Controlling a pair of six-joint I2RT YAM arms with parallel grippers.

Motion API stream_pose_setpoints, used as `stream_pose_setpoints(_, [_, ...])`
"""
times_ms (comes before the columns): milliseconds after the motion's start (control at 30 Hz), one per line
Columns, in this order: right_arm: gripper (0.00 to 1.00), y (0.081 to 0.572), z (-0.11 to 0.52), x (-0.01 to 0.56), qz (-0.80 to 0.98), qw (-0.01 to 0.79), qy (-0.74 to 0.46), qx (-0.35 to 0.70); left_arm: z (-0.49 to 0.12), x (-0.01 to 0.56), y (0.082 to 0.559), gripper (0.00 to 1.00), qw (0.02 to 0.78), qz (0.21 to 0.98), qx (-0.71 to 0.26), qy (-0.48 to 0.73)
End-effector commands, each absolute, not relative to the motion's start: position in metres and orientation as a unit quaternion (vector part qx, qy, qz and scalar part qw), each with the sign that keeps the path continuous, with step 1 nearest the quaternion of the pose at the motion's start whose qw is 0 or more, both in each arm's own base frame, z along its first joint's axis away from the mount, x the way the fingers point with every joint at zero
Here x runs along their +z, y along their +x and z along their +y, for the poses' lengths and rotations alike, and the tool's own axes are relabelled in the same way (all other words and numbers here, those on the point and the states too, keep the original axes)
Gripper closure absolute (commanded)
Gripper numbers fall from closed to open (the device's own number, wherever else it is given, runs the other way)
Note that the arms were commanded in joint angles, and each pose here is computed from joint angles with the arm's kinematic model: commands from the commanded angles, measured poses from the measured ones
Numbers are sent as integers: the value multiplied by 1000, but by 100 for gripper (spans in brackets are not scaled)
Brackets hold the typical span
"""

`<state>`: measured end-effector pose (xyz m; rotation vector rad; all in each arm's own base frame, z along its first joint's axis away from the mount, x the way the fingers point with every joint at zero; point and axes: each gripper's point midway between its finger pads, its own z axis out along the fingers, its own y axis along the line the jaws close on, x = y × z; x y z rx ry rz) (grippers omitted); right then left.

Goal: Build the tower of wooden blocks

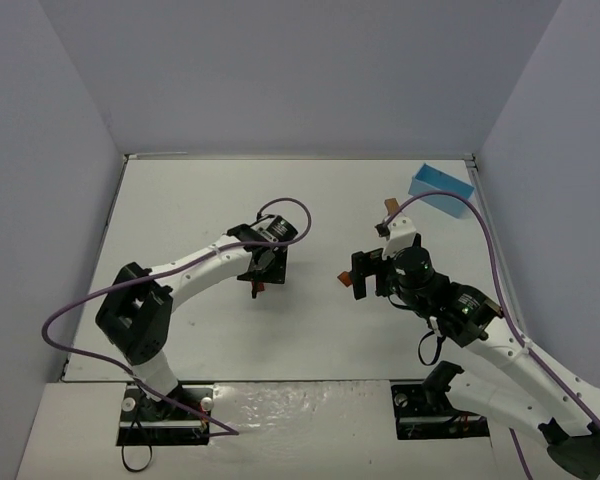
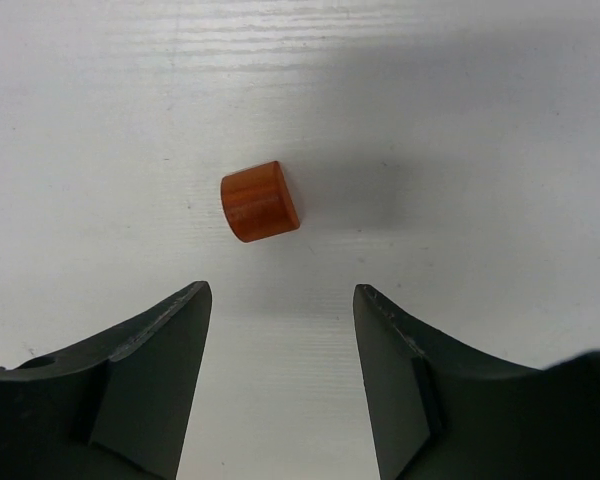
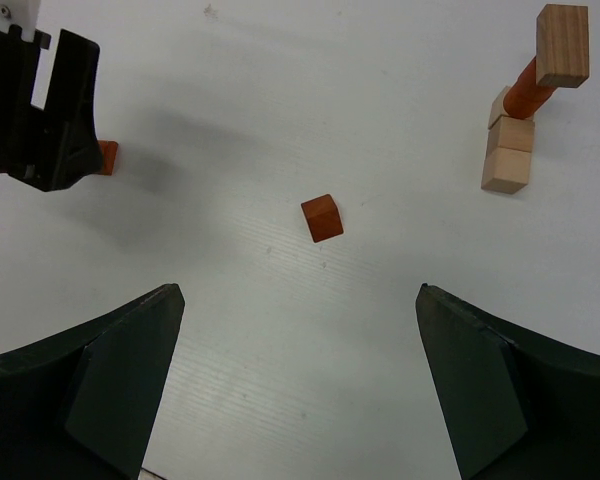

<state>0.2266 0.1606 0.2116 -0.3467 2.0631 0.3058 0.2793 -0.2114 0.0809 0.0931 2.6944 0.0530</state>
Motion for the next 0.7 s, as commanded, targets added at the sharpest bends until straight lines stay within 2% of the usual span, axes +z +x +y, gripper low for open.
stream_pose_setpoints(0, [0, 233, 160, 231, 836, 518, -117, 137, -195, 85, 290, 44, 222, 975, 3, -15])
stream_pose_setpoints(433, [0, 228, 159, 230, 834, 518, -112, 150, -212, 44, 300, 45, 179, 978, -65, -81])
stream_pose_setpoints(667, [0, 222, 159, 227, 836, 513, -97, 168, -229, 29, 308, 66, 166, 978, -82, -98])
